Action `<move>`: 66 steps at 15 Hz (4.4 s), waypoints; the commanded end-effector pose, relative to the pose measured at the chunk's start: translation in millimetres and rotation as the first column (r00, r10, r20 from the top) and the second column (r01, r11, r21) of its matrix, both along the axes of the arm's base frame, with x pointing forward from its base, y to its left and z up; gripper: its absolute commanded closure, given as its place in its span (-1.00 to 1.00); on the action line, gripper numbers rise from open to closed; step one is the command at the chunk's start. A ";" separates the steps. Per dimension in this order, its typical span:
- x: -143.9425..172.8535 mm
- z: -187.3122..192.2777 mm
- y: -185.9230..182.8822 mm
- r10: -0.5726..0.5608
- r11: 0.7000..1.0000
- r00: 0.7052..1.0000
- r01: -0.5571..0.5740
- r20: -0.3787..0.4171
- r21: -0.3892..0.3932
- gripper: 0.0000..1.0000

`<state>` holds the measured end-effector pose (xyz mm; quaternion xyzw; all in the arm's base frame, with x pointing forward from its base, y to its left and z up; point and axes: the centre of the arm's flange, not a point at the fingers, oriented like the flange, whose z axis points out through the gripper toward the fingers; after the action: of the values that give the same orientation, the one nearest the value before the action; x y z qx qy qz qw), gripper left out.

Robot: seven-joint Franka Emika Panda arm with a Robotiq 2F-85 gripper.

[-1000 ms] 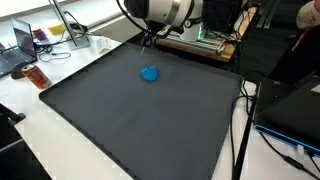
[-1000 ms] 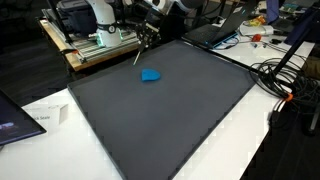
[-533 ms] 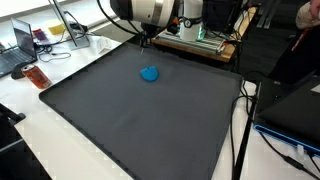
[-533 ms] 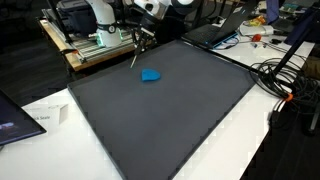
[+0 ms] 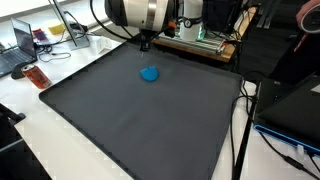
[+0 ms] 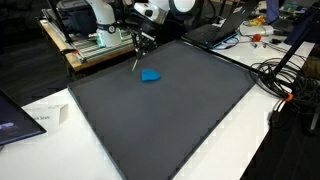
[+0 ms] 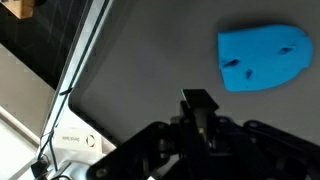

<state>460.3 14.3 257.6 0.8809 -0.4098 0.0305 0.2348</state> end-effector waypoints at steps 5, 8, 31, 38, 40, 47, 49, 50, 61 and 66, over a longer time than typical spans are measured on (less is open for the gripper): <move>47.0 15.5 -17.5 -0.212 0.976 0.977 0.210 0.035 0.057 0.94; 51.8 7.8 -31.2 -0.315 0.948 0.947 0.311 0.056 0.066 0.94; 32.6 31.4 -78.4 -0.664 0.746 0.736 0.637 0.135 0.194 0.94; 6.2 75.0 -62.1 -0.683 0.723 0.710 0.622 0.174 0.301 0.94; -0.4 85.5 -56.5 -0.679 0.725 0.711 0.609 0.185 0.322 0.94; -27.9 116.6 -39.0 -0.638 0.743 0.744 0.527 0.199 0.413 0.94; -35.4 125.7 -34.8 -0.622 0.749 0.756 0.498 0.205 0.436 0.94; -40.3 130.9 -32.0 -0.611 0.754 0.763 0.480 0.210 0.449 0.94; -72.2 165.5 -5.4 -0.501 0.814 0.821 0.340 0.272 0.471 0.94; -75.6 174.5 7.2 -0.323 0.903 0.850 0.146 0.416 0.403 0.94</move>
<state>398.0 21.1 426.4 0.7940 -0.6002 0.0853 -0.0447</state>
